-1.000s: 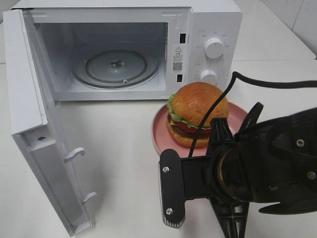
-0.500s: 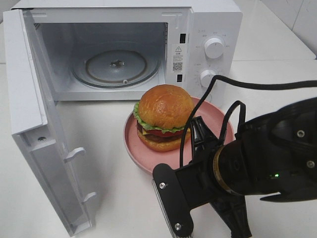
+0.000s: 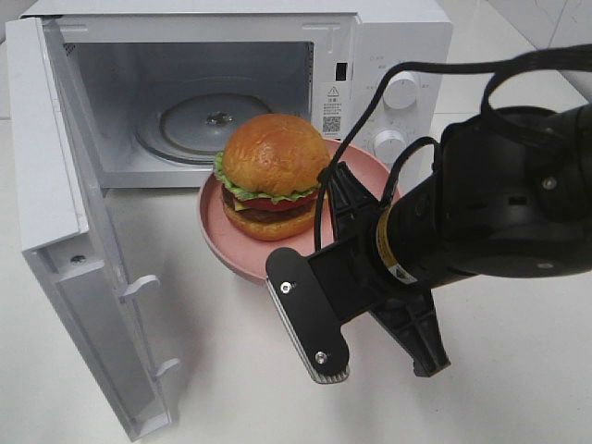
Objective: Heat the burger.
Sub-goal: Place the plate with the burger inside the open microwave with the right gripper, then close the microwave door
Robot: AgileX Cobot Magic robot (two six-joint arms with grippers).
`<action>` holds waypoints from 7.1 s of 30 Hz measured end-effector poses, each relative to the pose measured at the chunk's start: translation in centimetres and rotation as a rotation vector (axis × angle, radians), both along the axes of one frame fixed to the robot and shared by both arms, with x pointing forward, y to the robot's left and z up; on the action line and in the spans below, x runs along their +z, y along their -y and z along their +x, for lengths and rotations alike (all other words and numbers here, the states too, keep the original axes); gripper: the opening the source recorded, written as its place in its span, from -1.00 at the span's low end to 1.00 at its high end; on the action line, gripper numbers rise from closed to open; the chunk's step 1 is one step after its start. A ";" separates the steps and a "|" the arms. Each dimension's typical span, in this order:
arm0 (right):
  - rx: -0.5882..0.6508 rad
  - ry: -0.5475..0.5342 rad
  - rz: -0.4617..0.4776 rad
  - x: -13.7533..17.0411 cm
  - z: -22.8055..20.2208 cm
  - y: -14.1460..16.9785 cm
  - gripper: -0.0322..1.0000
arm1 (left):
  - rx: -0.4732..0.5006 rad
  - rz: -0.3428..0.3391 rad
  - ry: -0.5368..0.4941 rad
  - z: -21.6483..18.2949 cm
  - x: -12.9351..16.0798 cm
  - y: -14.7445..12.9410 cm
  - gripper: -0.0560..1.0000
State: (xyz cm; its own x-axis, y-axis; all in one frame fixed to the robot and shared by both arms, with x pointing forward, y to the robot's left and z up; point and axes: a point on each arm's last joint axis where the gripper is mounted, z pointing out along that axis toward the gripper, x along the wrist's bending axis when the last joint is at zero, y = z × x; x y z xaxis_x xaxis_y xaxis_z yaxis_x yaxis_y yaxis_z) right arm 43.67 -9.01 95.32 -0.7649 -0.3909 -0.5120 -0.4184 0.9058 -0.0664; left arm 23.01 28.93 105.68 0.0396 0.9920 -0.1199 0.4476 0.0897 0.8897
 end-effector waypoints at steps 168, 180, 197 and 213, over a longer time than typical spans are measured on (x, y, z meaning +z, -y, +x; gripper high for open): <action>-0.170 0.105 0.264 -4.0 22.1 -11.3 -0.52 | 0.000 0.000 0.000 0.0 0.0 0.0 0.95; -0.182 0.089 0.243 -4.0 21.8 -11.3 0.21 | 0.000 0.000 0.000 0.0 0.0 0.0 0.95; -0.138 0.108 0.317 -2.2 19.6 -10.1 0.50 | 0.000 0.000 0.000 0.0 0.0 0.0 0.95; -0.155 0.075 0.364 -0.3 15.1 -6.9 0.53 | 0.000 0.000 0.000 0.0 0.0 0.0 0.95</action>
State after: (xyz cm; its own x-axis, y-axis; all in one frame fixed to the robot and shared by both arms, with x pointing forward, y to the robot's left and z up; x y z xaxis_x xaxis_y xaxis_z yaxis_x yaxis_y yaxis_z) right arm 58.81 -2.13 95.01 -0.7557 -0.0561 -0.6525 -0.2809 0.9278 0.2456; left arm 23.01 28.93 105.68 0.0396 0.9920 -0.1199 0.4476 0.0897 0.8897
